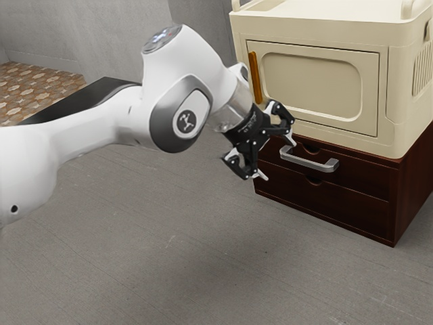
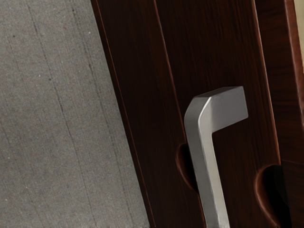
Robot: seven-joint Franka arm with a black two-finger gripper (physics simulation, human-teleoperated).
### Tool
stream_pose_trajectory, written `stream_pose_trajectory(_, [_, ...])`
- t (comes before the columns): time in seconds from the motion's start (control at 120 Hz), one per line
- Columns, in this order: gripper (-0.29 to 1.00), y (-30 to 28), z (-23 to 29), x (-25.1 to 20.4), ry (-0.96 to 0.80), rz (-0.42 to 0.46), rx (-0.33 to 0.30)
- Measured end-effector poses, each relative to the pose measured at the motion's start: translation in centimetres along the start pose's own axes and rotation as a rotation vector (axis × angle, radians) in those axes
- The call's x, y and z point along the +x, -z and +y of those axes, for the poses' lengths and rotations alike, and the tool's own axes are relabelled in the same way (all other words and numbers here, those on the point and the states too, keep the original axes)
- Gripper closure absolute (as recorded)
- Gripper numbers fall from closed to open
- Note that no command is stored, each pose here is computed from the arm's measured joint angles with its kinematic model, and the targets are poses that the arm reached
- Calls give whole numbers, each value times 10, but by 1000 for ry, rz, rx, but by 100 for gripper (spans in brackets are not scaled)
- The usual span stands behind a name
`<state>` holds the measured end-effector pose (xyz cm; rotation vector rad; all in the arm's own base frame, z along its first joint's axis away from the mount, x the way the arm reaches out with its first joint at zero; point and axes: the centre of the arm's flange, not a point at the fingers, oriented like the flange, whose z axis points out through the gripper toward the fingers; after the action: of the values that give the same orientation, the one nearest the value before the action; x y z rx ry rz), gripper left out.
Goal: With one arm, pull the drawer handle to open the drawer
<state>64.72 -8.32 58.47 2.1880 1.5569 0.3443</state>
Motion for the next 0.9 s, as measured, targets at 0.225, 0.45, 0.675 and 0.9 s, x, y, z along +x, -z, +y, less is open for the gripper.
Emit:
stream_pose_trajectory(0.225, [10, -8, 7, 2, 3, -3, -10])
stream_pose_trajectory(0.45, [16, -17, 7, 4, 9, -5, -11])
stream_pose_trajectory(0.675, [22, -22, 11, -1, 1, -7, -23])
stream_pose_trajectory(0.9, [26, -28, 13, 1, 2, -5, -32])
